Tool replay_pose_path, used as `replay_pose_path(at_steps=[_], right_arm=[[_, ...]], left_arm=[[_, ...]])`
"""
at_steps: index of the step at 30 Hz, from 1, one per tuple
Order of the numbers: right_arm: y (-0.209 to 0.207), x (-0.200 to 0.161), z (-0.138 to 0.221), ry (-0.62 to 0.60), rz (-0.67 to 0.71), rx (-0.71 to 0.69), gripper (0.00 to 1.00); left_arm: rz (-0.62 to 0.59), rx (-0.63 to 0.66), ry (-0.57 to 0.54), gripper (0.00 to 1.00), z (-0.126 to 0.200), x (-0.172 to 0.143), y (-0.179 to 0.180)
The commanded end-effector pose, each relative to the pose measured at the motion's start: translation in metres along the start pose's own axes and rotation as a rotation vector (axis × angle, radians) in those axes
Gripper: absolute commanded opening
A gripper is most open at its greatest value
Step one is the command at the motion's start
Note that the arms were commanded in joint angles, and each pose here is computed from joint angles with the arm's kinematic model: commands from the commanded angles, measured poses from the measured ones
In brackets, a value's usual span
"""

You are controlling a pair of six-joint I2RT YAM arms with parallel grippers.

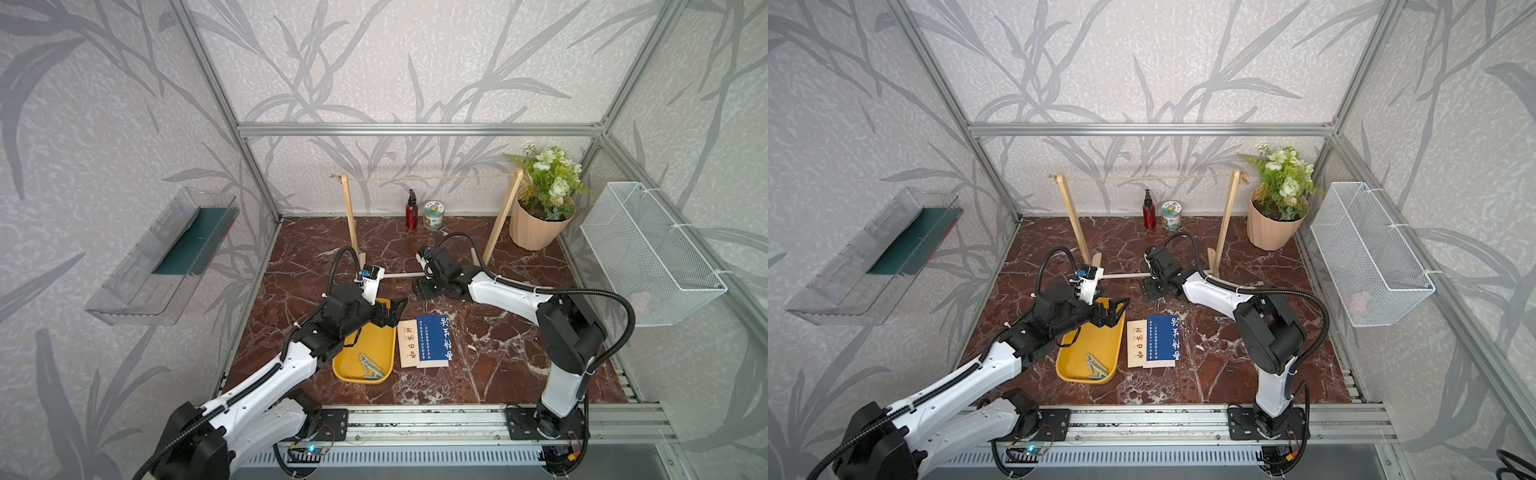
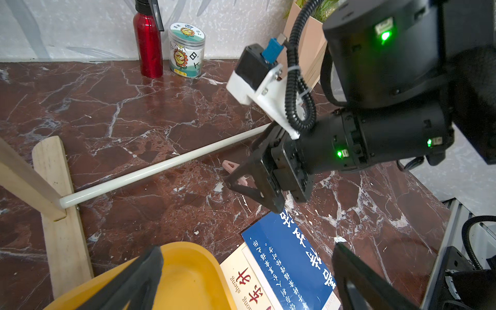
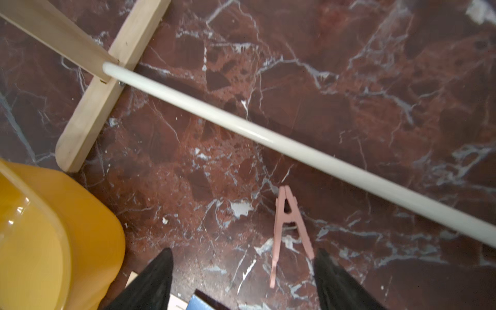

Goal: Remove the postcards from the strings
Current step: Pick up the clamp from the center of the board.

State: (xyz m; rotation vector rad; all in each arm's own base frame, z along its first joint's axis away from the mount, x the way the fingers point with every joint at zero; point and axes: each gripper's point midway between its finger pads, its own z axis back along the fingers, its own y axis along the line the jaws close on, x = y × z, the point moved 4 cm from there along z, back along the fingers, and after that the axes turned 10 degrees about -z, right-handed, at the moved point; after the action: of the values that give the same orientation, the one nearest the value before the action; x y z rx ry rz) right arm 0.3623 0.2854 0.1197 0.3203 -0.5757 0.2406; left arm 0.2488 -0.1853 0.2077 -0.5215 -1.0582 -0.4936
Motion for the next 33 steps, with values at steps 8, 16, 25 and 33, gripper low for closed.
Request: replay_pose_path(at_steps=[8,16,25,33], right_arm=[[-0.03,-0.023,-0.043,0.188,0.007,-0.053,0.77],[-0.035,-0.046,-0.055,0.275,-0.006,-0.044,0.47],[-0.019,-0.039,-0.03,0.239,-0.011,0.032,0.25],[0.062,-0.027,0.044,0.156,0.086,0.217,0.24]], left_arm=[[0.001,-0.001,-0.04,0.99,0.009,0.008,-0.001],[-0.003,0.017,-0.056,0.99,0.015,0.009,0.001],[-0.003,0.12,-0.093,0.99,0.017,0.009,0.015],[-0.005,0.518,-0.174,0.99,0.053,0.012,0.066]])
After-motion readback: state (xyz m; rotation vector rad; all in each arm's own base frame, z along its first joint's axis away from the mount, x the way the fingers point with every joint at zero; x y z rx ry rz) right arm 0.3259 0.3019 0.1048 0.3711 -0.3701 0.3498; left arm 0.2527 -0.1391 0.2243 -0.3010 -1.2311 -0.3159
